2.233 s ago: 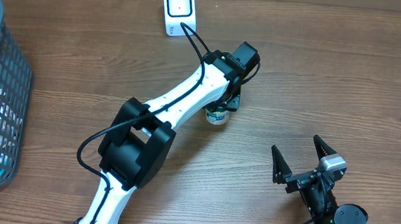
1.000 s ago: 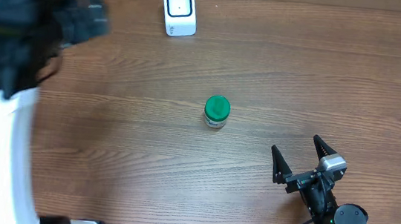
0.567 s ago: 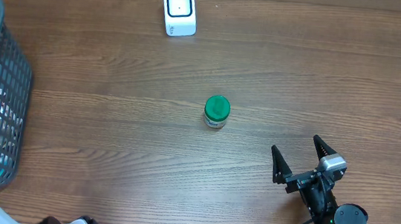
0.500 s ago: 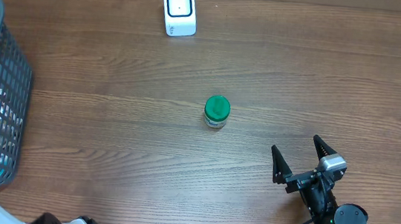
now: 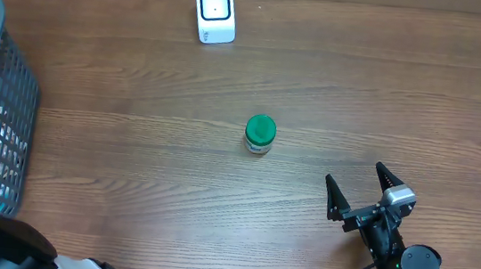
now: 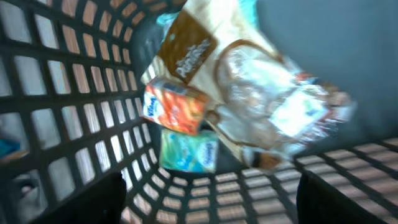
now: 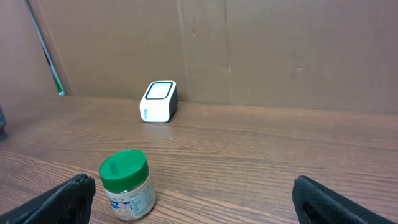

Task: Scan the item barcode
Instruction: 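Move the left gripper back into the basket and grasp the juice box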

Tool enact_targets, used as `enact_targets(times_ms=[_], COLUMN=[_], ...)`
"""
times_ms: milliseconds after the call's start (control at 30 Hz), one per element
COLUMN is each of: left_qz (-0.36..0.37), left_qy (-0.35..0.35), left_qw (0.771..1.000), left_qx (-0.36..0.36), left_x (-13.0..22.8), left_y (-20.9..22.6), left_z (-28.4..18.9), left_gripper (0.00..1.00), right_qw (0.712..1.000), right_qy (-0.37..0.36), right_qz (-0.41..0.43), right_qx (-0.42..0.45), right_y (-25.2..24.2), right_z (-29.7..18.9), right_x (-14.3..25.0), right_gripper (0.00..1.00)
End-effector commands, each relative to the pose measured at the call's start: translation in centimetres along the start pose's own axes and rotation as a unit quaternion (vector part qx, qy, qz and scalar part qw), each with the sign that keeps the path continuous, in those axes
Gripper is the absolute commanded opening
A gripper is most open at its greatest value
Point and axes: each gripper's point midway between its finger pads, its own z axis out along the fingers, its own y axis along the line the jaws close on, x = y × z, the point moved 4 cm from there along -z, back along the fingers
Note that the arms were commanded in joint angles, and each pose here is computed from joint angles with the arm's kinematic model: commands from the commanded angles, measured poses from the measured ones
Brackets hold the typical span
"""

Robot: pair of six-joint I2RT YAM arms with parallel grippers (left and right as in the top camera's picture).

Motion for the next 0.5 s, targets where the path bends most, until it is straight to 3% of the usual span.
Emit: enact_targets(times_ms=[0, 467], left_qz=[0.011, 0.068], left_qy=[0.018, 0.017], left_qw=[0.997, 0.993], left_qx=[-0.072, -0.093], left_x=[1.2, 2.4], left_y=[1.4, 1.3], left_z=[3.9, 11.4], left_gripper=[0.71, 0.74], right_qw=[1.000, 1.000], right_qy=[-0.002, -0.002], right_qz=[0.001, 0.001], right_qx=[-0.002, -0.002], right_y=[0.1, 0.1], right_z=[0.0, 0.0], right_x=[0.2, 0.2], right_gripper=[1.00, 1.00])
